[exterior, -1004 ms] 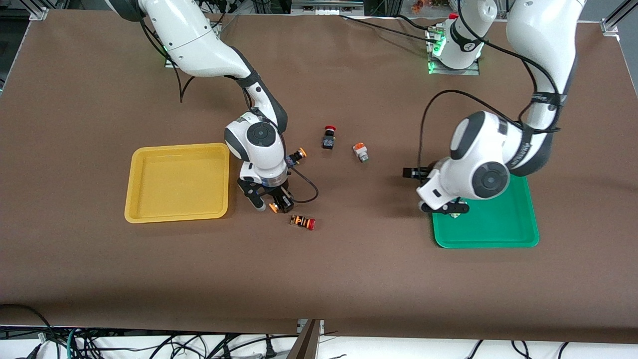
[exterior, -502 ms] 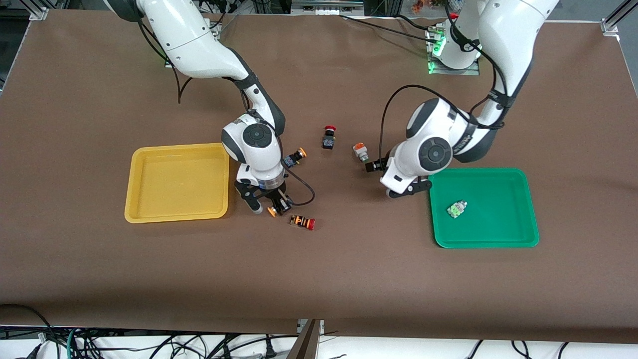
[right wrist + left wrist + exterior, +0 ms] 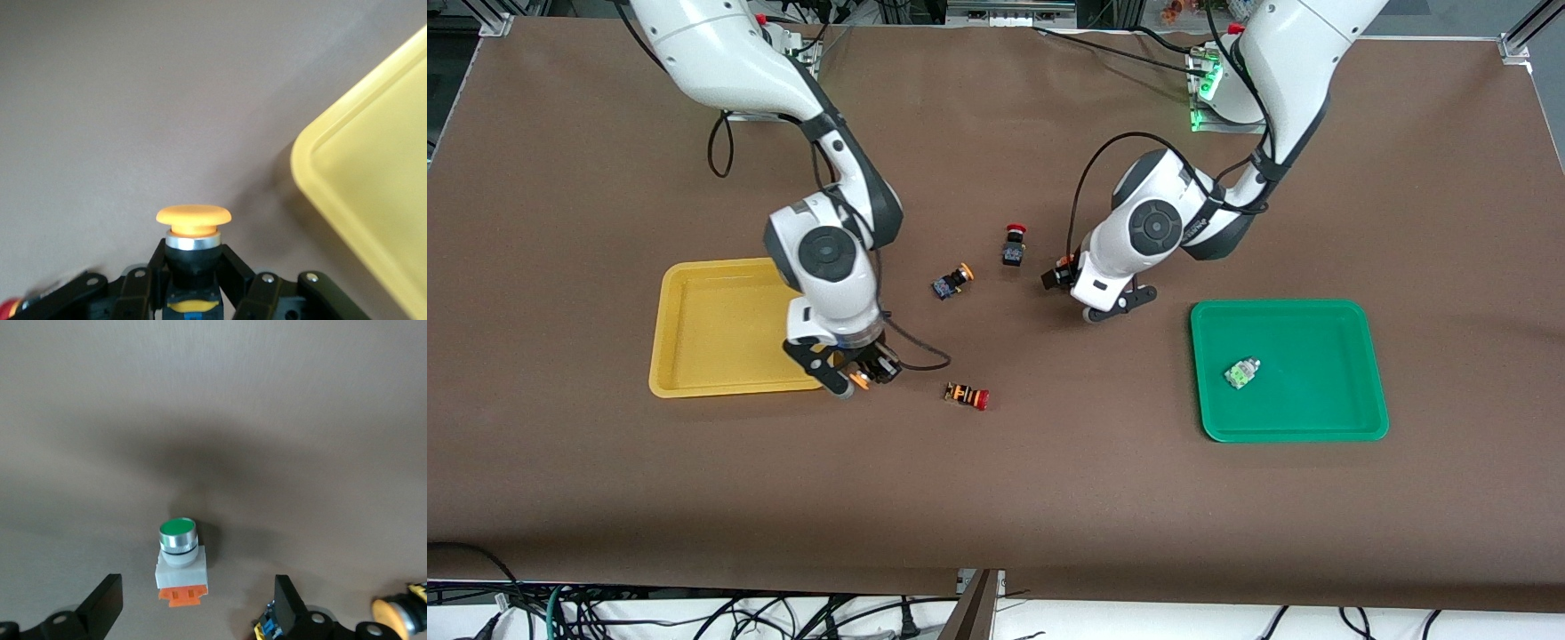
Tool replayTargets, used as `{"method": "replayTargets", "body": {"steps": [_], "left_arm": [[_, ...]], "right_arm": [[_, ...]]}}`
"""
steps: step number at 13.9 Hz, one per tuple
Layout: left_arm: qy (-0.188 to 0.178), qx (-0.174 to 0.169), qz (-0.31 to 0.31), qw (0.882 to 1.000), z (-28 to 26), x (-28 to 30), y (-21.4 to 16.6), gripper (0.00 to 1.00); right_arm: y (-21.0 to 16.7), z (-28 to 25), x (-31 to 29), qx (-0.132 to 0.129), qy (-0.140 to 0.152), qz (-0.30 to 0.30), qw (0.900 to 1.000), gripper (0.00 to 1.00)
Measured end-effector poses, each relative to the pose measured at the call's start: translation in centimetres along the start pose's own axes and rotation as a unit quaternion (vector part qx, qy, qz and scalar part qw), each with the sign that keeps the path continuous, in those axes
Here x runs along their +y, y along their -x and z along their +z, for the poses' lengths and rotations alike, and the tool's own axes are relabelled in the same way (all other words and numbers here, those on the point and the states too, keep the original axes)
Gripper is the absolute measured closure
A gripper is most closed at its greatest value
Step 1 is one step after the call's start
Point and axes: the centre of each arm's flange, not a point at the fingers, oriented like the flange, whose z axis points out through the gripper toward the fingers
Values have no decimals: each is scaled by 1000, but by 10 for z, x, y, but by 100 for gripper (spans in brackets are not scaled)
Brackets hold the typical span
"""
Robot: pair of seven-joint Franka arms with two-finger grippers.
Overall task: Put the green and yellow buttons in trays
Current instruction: 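Grasp the orange-based green button with the left gripper while the right gripper carries, then release the yellow button in the yellow tray while the left gripper carries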
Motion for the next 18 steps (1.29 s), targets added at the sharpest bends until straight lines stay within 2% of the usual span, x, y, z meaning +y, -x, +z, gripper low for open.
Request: {"method": "replayTargets", "body": {"steps": [2,4,8,9,11,12,14,17,18], "left_arm": [[-5,0,6,1000,23,-9,15,0],[-11,-4,12,1000,34,-12,24,5],[-9,-1,13,1000,38,-12,24,52],[-11,5,18,1000,36,-13,21,59],[-18,23,31,999,32,-15,12,59],[-18,27,32,999,30,-15,9,59],[-26,30,28,999,18,-18,-2,59],[-104,-1,16,994,-58,-20,-27,59],[-133,-13,24,991,-93,-25,-37,59]], "right_arm": [[-25,-11,28,-14,3,-31,999,67],[-46,-7,68,-22,16,-61,998,67],[-80,16,163,-20,15,-102,994,67],[-80,24,181,-20,14,-107,994,67],[-72,41,211,-19,12,-109,994,67],[-68,47,221,-21,14,-107,994,61],[-64,47,228,-23,14,-105,994,41],[-67,35,223,-18,10,-92,996,9],[-68,28,218,-21,11,-80,997,1]]}}
